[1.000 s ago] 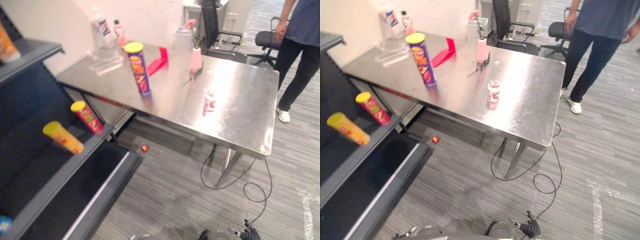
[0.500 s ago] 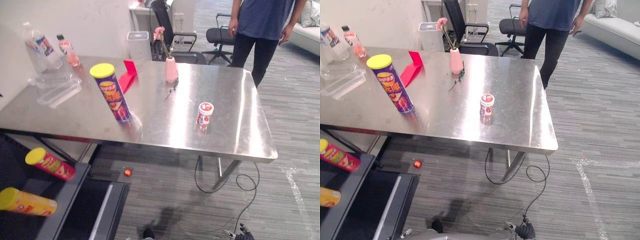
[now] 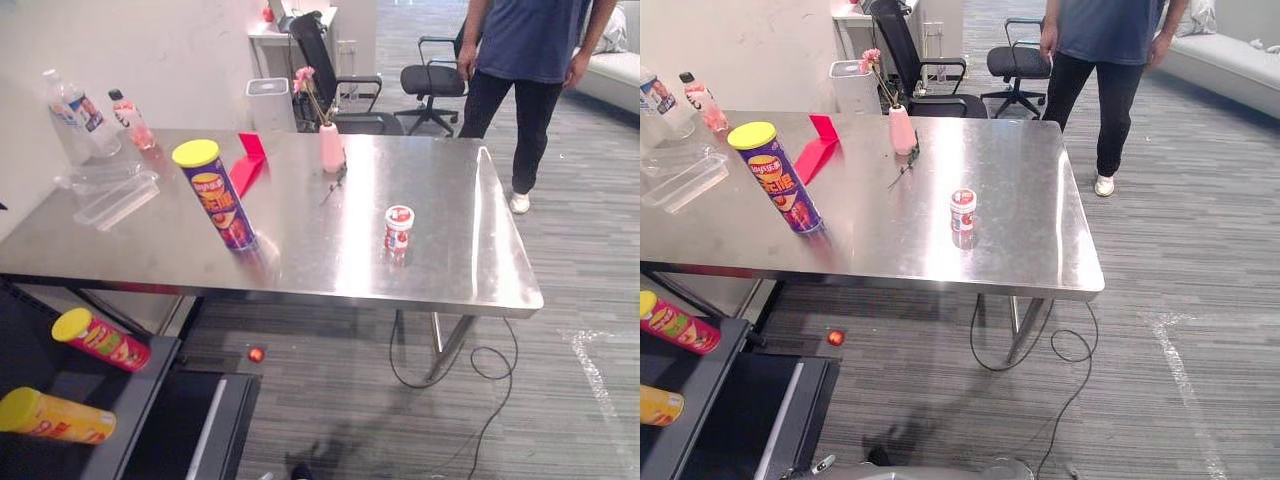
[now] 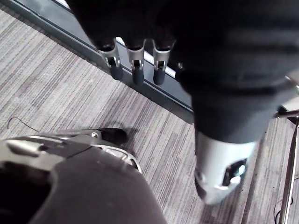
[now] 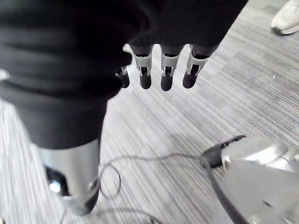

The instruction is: Put the gum and the chips on the shelf.

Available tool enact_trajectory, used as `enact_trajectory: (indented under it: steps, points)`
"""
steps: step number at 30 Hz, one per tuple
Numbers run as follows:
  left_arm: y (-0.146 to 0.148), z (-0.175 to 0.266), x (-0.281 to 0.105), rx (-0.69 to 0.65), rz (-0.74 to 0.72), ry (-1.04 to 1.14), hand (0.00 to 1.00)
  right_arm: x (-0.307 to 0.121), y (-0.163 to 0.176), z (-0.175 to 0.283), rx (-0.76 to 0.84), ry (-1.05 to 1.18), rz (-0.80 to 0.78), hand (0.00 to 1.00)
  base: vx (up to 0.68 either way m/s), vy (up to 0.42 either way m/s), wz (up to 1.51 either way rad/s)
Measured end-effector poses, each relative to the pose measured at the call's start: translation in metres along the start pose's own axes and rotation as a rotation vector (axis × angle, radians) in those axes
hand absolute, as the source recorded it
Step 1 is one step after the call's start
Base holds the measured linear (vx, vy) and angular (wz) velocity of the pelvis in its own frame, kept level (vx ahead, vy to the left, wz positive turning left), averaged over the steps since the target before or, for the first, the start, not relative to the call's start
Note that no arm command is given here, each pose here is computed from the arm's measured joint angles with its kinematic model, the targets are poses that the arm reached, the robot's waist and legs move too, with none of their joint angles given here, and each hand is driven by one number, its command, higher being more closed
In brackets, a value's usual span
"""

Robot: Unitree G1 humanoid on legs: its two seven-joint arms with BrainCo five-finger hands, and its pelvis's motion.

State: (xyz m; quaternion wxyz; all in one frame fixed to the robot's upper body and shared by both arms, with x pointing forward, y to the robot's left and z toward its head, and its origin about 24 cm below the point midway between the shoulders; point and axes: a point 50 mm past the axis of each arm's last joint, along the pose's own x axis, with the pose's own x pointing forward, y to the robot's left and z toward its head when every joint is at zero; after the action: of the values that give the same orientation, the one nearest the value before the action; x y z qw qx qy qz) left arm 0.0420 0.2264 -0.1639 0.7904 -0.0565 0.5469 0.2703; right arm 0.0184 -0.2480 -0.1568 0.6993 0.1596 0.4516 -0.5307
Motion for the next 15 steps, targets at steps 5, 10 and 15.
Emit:
enact_trajectory:
  steps: [5, 10, 15]
  points:
    - [0.008, 0.001, -0.001, -0.027, -0.001, -0.001, 0.00, 0.017, -0.027, 0.070, 0.348, -0.132, -0.183, 0.00, 0.04, 0.027, -0.20]
    - [0.011, 0.002, -0.001, -0.015, -0.007, -0.012, 0.00, 0.012, -0.040, 0.163, 0.524, -0.395, -0.207, 0.00, 0.06, 0.017, -0.10]
    - [0.011, 0.002, -0.002, 0.000, -0.013, -0.016, 0.00, -0.034, -0.014, 0.260, 0.496, -0.806, -0.062, 0.00, 0.08, 0.011, -0.06]
